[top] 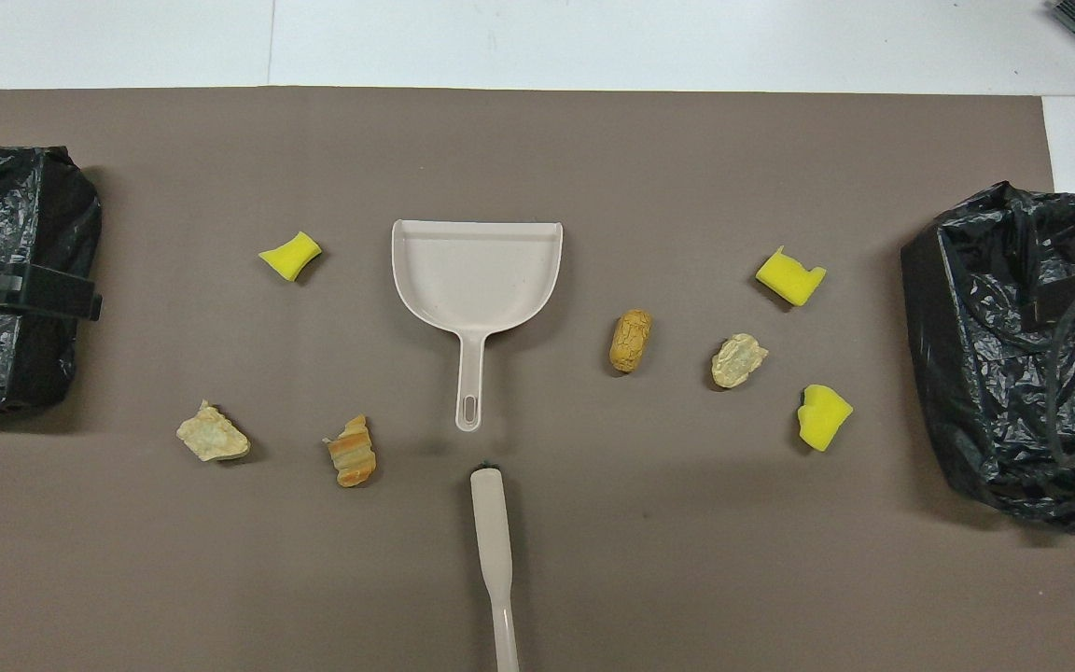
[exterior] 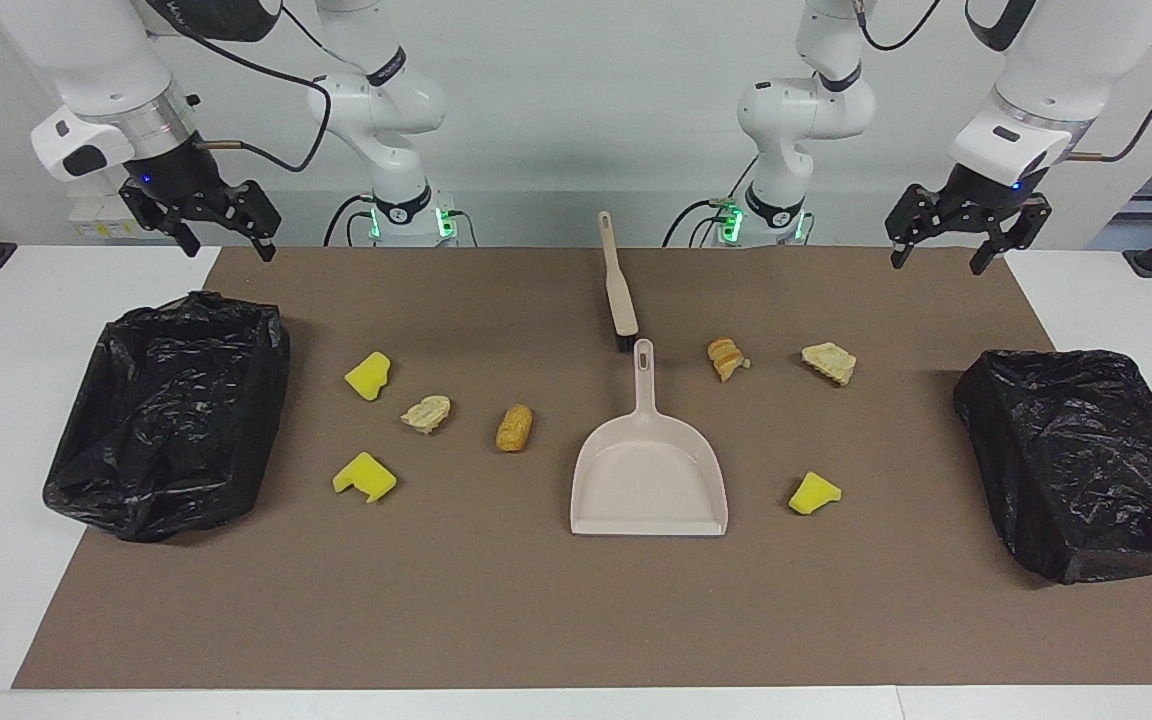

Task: Sweep and dump trash in bin

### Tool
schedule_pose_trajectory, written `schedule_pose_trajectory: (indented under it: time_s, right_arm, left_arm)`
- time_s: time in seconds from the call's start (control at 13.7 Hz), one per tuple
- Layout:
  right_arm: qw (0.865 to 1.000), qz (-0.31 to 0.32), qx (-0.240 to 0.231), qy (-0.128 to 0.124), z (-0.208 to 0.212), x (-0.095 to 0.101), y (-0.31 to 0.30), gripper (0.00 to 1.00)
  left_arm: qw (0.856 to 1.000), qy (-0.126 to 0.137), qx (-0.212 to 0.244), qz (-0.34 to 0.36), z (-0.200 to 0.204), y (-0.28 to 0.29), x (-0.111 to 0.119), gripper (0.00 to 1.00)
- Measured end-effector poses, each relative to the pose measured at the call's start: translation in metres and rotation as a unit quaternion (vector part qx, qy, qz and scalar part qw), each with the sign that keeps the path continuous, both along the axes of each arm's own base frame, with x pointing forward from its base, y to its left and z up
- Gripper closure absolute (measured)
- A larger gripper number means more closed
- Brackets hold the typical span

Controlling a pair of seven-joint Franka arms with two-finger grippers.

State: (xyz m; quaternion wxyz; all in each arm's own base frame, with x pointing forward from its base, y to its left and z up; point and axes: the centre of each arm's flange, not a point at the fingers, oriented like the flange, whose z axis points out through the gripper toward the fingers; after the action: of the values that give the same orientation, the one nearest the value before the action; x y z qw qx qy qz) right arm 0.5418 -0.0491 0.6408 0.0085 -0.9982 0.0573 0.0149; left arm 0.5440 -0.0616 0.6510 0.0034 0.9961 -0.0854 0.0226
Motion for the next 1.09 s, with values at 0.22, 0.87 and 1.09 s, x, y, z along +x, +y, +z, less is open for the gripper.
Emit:
schedule_pose_trajectory:
  time_s: [0.22, 0.87, 1.09]
  right_arm:
    - [1.000, 0.000, 0.000, 0.001, -0.001, 0.000, 0.000, 0.00]
    - [1.000, 0.001, 0.000, 0.003, -0.005, 0.001, 0.001, 0.00]
    - [1.000, 0.007, 0.000, -0.004, -0.017, 0.007, 0.007, 0.00]
  left_arm:
    - [1.000, -0.001, 0.000, -0.001, 0.001, -0.001, 0.000, 0.00]
    - [1.000, 0.000, 0.000, -0.005, 0.001, -0.008, -0.002, 0.00]
    - [1.000, 0.000, -0.001, 0.003, 0.001, -0.011, -0.002, 0.00]
